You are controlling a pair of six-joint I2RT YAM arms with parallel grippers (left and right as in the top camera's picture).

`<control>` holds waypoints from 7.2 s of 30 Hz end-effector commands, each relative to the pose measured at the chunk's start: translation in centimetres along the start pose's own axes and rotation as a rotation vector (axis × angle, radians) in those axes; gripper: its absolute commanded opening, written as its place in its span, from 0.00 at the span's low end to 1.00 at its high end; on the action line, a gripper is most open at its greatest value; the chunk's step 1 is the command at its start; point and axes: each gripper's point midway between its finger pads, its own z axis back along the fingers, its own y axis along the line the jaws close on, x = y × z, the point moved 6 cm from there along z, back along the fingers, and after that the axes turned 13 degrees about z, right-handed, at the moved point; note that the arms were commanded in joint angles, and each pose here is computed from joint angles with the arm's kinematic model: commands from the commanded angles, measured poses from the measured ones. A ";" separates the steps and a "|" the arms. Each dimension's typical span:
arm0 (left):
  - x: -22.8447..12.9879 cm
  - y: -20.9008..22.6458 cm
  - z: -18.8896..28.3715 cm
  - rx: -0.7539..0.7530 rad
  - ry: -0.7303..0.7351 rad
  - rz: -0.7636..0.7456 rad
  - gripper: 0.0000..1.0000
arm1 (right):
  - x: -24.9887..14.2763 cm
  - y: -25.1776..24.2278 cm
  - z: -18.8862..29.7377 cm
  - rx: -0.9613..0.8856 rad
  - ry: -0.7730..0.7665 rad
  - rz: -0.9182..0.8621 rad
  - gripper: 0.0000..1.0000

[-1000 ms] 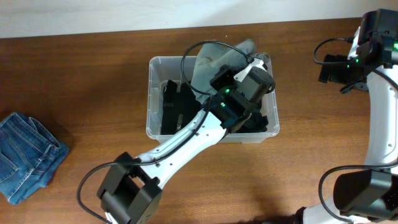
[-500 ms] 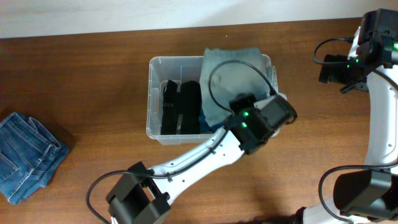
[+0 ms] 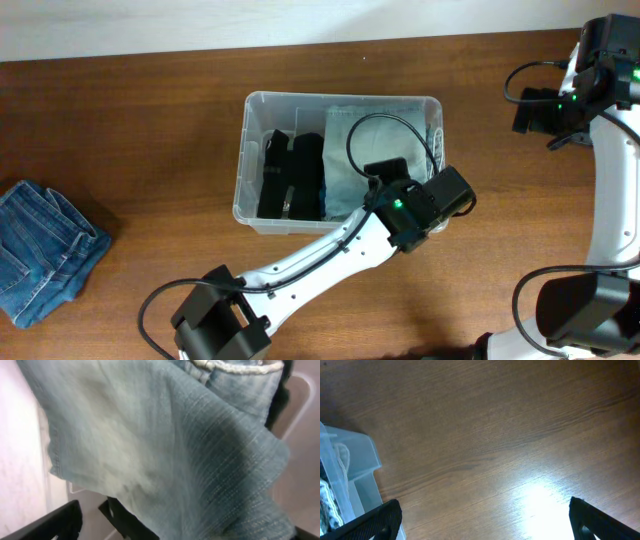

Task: Pack container

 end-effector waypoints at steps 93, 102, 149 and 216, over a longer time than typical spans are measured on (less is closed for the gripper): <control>7.4 8.4 -11.9 -0.326 -0.081 1.021 0.01 | 0.1 -0.3 0.3 -0.011 -0.010 -0.012 0.99; 6.5 10.9 -3.1 -0.341 -0.088 1.005 0.01 | 0.1 -0.3 0.3 -0.011 -0.010 -0.012 0.99; -14.3 26.2 7.2 -0.016 0.178 1.404 0.01 | 0.1 -0.3 0.3 -0.011 -0.010 -0.012 0.99; -66.9 18.9 1.5 0.380 0.779 2.268 0.84 | 0.1 -0.3 0.3 -0.011 -0.010 -0.012 0.99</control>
